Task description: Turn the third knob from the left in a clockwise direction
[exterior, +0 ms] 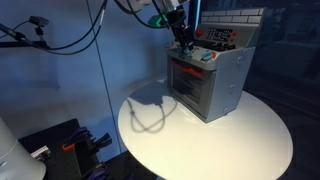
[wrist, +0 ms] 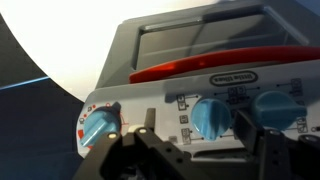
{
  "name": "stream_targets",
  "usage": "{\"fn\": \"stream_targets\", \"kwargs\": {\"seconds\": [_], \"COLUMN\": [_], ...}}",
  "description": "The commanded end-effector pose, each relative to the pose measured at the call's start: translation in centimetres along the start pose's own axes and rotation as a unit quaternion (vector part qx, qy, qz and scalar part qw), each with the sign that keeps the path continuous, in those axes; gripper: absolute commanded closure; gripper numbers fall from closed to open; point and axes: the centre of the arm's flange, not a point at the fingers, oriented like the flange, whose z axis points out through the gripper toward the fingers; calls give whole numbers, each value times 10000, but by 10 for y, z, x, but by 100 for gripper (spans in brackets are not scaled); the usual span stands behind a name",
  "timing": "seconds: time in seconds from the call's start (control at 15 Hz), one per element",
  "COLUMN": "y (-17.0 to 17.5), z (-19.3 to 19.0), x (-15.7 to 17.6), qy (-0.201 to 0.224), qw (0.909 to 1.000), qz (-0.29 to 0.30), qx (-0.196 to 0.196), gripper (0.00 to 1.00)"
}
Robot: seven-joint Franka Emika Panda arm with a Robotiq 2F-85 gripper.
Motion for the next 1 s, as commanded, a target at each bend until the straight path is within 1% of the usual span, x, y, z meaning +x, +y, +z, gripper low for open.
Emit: {"fn": "stream_targets", "kwargs": {"seconds": [0.0,0.13,0.27,0.4,0.47,0.53,0.6,0.67,0.73,0.8,0.93], "y": [-4,-5,-5,-5,-5,-5,-5,-5,-5,-5,-5], "z": [3,4,6,7,7,7,6,6,5,5,5], "x": [13,15,16,18,18,19,19,19,20,20,20], "qy": [108,110,108,106,107,110,109,112,114,117,119], "qw": [9999,9999,9999,9999,9999,9999,9999,9999,9999,9999,9999], "qz": [-51,-40,-33,-22,-19,-18,-15,-12,-11,-11,-9], "qx": [-27,-30,-34,-35,-34,-33,-30,-31,-28,-28,-27], "gripper": [19,18,19,23,26,26,28,27,29,29,31]}}
